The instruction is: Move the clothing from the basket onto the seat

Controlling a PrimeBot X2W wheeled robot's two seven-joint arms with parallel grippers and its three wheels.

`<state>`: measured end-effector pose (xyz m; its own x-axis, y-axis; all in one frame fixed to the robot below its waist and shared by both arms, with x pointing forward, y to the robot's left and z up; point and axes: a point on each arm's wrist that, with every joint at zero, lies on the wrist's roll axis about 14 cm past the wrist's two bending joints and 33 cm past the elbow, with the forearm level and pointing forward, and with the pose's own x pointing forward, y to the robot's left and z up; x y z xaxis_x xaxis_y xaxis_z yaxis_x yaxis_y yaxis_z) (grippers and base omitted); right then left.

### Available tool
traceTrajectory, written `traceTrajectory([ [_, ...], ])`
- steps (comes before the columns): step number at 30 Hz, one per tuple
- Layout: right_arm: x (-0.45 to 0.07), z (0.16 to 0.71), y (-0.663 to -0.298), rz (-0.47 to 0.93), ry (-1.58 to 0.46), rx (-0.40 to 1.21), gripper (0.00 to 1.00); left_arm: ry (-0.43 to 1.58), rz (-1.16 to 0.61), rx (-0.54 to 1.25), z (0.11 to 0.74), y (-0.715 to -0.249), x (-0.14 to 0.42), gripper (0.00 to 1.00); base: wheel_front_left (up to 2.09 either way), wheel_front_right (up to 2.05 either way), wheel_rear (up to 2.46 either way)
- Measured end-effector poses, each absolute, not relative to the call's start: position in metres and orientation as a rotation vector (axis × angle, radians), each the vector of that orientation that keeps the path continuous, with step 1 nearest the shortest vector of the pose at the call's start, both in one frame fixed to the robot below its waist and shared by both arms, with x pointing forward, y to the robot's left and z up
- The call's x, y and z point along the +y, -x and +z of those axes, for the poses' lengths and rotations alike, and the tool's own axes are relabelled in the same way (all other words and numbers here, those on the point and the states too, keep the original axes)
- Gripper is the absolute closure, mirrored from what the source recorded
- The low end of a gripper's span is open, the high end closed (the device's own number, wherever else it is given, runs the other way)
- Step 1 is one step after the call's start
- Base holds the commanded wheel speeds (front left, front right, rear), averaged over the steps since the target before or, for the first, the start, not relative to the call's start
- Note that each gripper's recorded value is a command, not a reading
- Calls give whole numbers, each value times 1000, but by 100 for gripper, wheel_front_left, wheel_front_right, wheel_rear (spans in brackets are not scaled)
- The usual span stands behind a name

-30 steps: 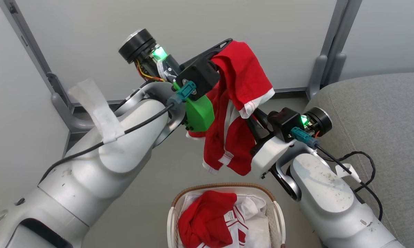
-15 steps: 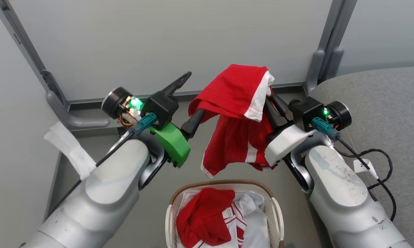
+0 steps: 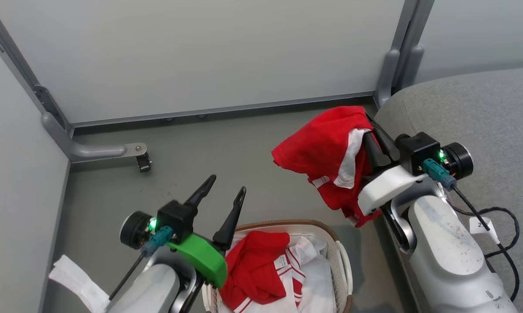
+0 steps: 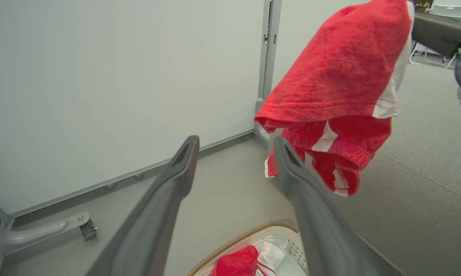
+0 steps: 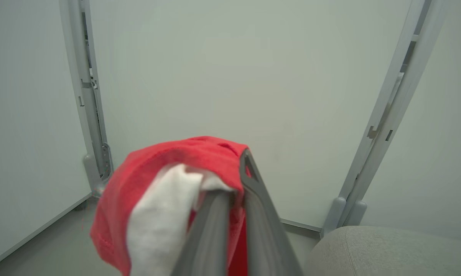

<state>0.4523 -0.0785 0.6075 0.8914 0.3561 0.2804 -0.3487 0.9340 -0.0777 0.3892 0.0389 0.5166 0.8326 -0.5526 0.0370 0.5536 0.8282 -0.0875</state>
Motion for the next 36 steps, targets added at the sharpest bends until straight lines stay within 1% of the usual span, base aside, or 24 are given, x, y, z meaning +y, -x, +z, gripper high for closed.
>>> traceTrajectory([
  [7, -98, 589, -450, 312, 24, -253, 100, 106, -582, 37, 493, -374, 38, 0, 0, 0, 0],
  [11, -106, 584, -448, 289, 21, -243, 100, 127, -583, 32, 493, -373, 33, 0, 0, 0, 0],
  [21, -138, 588, -442, 210, 23, -260, 100, 112, -669, 12, 496, -376, 6, 0, 0, 0, 0],
  [28, -188, 600, -434, 79, 46, -294, 100, 79, -793, -10, 498, -383, -33, 0, 0, 0, 0],
  [36, -256, 588, -413, -106, 93, -252, 100, 83, -959, -10, 491, -386, -87, 0, 0, 0, 0],
])
